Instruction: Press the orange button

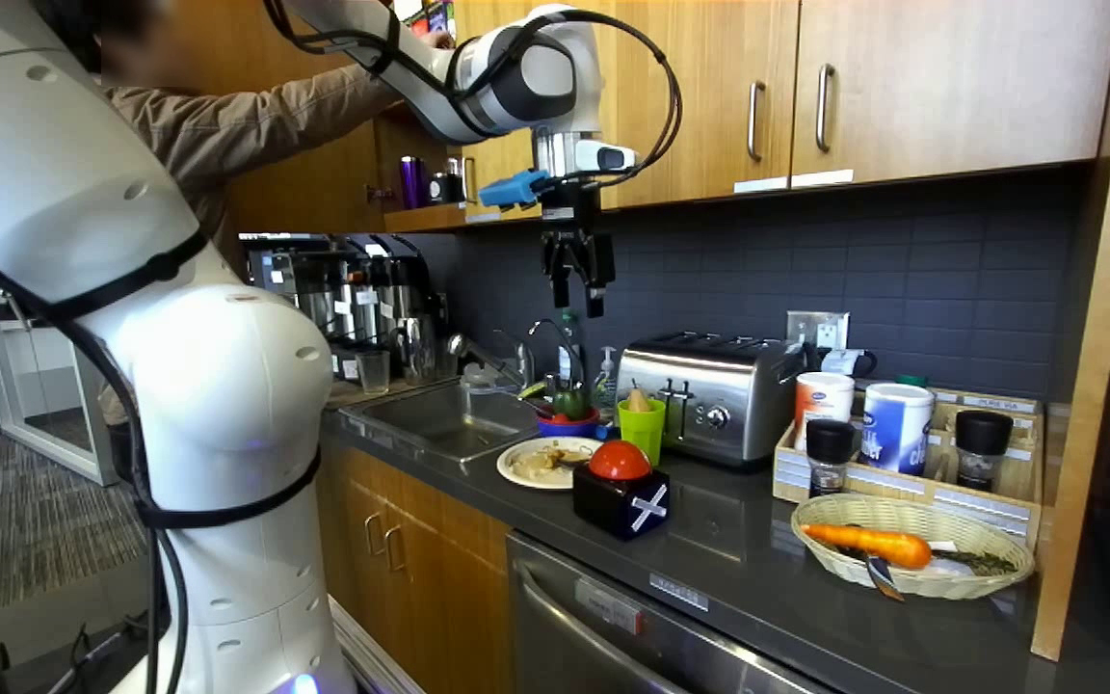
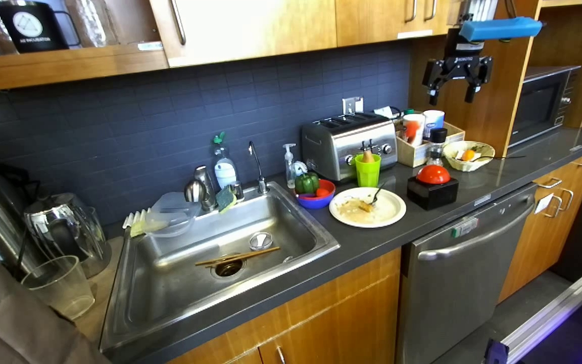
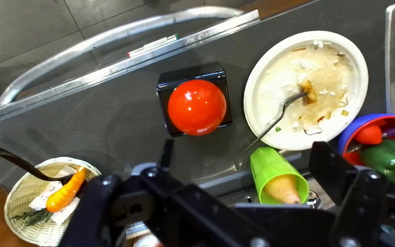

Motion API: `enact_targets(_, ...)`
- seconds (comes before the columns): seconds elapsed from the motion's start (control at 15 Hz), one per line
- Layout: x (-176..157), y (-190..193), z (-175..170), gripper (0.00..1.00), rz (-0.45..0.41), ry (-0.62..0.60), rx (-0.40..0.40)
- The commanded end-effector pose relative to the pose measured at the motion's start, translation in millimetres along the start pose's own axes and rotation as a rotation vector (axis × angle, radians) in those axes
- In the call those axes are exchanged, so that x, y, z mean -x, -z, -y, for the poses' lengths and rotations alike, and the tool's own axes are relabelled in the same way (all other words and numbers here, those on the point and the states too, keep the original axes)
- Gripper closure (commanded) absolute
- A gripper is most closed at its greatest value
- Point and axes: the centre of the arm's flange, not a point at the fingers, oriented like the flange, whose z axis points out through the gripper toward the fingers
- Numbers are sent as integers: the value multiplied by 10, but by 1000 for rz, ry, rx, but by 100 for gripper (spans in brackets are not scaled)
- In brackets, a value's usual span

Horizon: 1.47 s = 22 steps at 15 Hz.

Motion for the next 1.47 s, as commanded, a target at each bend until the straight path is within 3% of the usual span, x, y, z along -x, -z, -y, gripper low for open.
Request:
enact_targets(0.0, 53, -15, -63, 0, -7, -31, -29)
enact_targets(0.4, -1, -90, -132, 0, 42, -67, -86)
enact_targets(1.4, -123, -220, -306, 0, 95, -137, -109)
